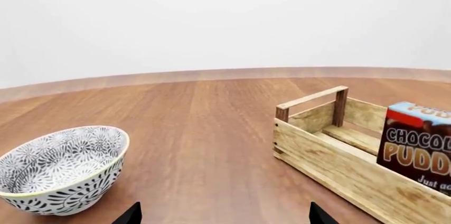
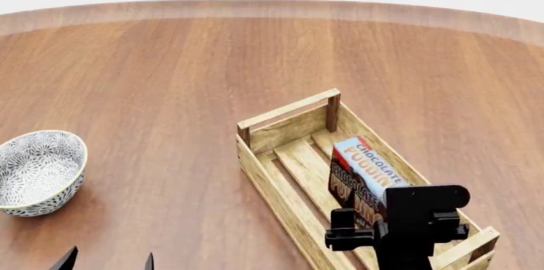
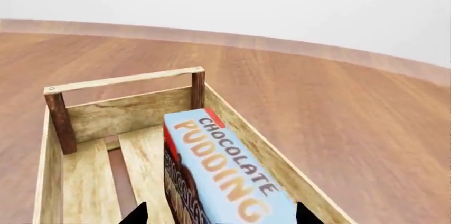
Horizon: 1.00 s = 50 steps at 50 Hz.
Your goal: Pick up the chocolate pudding and put it in the tray.
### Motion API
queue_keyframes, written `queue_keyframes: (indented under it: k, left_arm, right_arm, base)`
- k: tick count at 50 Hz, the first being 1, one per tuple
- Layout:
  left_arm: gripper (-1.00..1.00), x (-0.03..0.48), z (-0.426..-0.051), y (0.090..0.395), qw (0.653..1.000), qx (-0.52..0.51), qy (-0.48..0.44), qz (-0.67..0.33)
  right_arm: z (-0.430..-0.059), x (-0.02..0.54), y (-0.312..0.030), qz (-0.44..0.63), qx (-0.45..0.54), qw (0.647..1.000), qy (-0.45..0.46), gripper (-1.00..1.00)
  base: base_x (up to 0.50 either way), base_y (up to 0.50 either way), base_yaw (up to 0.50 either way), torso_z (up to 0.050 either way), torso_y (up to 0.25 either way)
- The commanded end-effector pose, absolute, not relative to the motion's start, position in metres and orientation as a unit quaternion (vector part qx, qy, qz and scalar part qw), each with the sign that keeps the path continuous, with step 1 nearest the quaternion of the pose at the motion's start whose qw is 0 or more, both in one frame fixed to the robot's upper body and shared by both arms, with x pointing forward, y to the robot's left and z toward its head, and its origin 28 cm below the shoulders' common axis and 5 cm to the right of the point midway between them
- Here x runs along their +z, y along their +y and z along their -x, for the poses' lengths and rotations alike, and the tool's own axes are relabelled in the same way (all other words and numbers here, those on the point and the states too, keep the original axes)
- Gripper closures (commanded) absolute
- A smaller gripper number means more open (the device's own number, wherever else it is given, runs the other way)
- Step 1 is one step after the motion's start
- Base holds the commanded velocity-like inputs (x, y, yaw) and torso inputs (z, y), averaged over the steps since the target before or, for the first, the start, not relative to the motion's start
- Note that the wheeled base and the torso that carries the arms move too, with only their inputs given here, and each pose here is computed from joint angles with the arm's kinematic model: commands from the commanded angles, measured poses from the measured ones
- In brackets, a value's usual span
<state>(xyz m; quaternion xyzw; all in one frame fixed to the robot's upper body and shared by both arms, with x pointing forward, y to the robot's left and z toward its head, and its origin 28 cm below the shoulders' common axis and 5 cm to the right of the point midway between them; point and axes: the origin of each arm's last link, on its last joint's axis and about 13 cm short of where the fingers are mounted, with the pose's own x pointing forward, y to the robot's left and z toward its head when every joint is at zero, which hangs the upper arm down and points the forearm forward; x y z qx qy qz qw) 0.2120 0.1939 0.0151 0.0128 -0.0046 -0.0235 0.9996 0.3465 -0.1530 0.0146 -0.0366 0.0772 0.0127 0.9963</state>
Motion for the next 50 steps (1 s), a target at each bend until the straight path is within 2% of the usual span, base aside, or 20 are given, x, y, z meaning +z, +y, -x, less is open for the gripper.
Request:
queue_keyframes:
  k: [1, 8, 22, 50]
  left_arm:
    - [-1.00, 0.016, -0.212, 0.194, 1.000, -0.024, -0.005, -0.013]
    - [-1.00, 0.018, -0.213, 0.194, 1.000, -0.022, -0.009, -0.014]
    - [-1.00, 0.063, -0.220, 0.191, 0.998, -0.019, -0.057, -0.022]
    - [-1.00, 0.080, -0.210, 0.187, 0.996, -0.029, -0.081, -0.016]
  right_arm:
    - [-0.346, 0.016, -0.153, 0.041, 0.013, 0.996, 0.076, -1.00]
    - [-0.342, 0.021, -0.152, 0.034, 0.013, 0.998, 0.055, -1.00]
    - [-0.318, 0.057, -0.147, 0.024, 0.039, 0.999, -0.018, -1.00]
    - [-0.274, 0.099, -0.129, 0.014, 0.080, 0.989, -0.125, -1.00]
  base:
    - [0.00, 0.00, 0.00, 0.000, 0.000]
    - [0.00, 0.00, 0.00, 0.000, 0.000]
    - [0.00, 0.00, 0.00, 0.000, 0.000]
    - [0.00, 0.00, 0.00, 0.000, 0.000]
